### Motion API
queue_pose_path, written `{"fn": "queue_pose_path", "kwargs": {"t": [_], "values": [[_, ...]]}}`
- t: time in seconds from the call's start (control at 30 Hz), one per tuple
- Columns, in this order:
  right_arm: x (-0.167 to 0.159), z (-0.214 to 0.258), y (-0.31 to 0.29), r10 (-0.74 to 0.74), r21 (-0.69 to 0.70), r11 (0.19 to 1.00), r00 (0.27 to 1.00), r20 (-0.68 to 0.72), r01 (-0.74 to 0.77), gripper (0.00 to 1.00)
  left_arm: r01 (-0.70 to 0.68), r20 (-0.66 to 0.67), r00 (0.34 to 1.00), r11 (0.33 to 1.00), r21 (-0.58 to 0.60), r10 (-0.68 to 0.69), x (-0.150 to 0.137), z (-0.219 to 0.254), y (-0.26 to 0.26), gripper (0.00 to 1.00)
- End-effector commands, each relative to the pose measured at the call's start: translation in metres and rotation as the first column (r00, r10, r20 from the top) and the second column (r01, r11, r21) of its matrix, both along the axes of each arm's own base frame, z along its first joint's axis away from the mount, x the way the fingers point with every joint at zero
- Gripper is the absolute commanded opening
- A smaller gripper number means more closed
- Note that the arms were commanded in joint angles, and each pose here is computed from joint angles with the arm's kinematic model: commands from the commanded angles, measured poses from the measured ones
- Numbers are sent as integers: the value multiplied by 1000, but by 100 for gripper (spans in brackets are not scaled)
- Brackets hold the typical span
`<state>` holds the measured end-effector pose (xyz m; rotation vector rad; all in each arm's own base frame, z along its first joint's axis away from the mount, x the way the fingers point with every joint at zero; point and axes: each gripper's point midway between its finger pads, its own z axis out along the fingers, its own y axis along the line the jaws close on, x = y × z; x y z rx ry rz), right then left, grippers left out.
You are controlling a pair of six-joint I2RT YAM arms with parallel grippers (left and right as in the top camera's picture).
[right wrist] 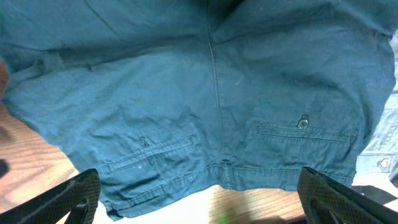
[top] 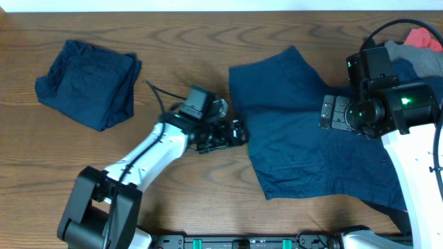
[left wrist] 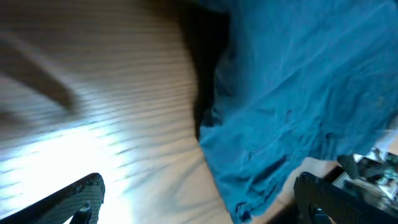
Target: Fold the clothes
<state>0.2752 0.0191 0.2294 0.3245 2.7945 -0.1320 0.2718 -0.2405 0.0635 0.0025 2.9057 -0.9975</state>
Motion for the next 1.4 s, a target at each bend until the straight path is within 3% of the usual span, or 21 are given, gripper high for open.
{"fn": "queue_pose_path", "kwargs": {"t": [0.0, 0.3, 0.33, 0.37, 0.43, 0.47, 0.53, 0.63, 0.87, 1.07, 1.23, 1.27, 1.33, 1.37], "values": [[-2, 4, -4, -27, -6, 1000, 1000, 7, 27, 99, -22, 11, 1000, 999, 39, 22, 2, -9, -11, 98], [-5, 3, -5, -26, -9, 1000, 1000, -6, 26, 99, -104, -35, 994, 994, 25, 105, 11, -41, -41, 96], [-5, 3, -5, -26, -9, 1000, 1000, -7, 26, 99, -95, -41, 995, 995, 14, 96, 10, -43, -44, 89], [-5, 3, -5, -26, -9, 1000, 1000, -7, 26, 99, -83, -46, 995, 997, 2, 83, 8, -43, -48, 74], [-5, 3, -5, -27, -9, 1000, 1000, -7, 27, 99, -67, -53, 996, 998, -12, 66, 4, -43, -53, 33], [-5, 3, -5, -27, -9, 1000, 1000, -6, 27, 99, -60, -55, 997, 998, -16, 60, 3, -42, -54, 20], [-5, 3, -5, -26, -9, 1000, 1000, -6, 26, 99, -47, -68, 997, 998, -31, 45, -1, -41, -58, 6], [-4, 4, -5, -26, -9, 1000, 1000, -3, 26, 99, 10, -71, 997, 998, -60, -15, -9, -37, -61, 6], [-4, 4, -5, -27, -9, 1000, 1000, -2, 27, 99, 93, -22, 995, 996, 1, -93, -10, -29, -26, 6], [-3, 4, -5, -27, -8, 1000, 1000, 2, 27, 99, -45, 117, 993, 988, 145, 28, 28, 1, 58, 6], [-3, 4, -5, -26, -8, 1000, 1000, 1, 26, 99, -313, 319, 915, 934, 170, 248, 90, 53, 144, 6], [-3, 4, -5, -26, -8, 1000, 1000, 1, 26, 99, -347, 335, 899, 926, 148, 284, 99, 64, 156, 27], [-3, 4, -5, -26, -8, 1000, 1000, 2, 26, 99, -372, 325, 887, 924, 86, 326, 106, 80, 168, 93], [-3, 4, -5, -26, -8, 1000, 1000, 4, 26, 99, -371, 310, 890, 926, 70, 333, 104, 82, 170, 98]]}}
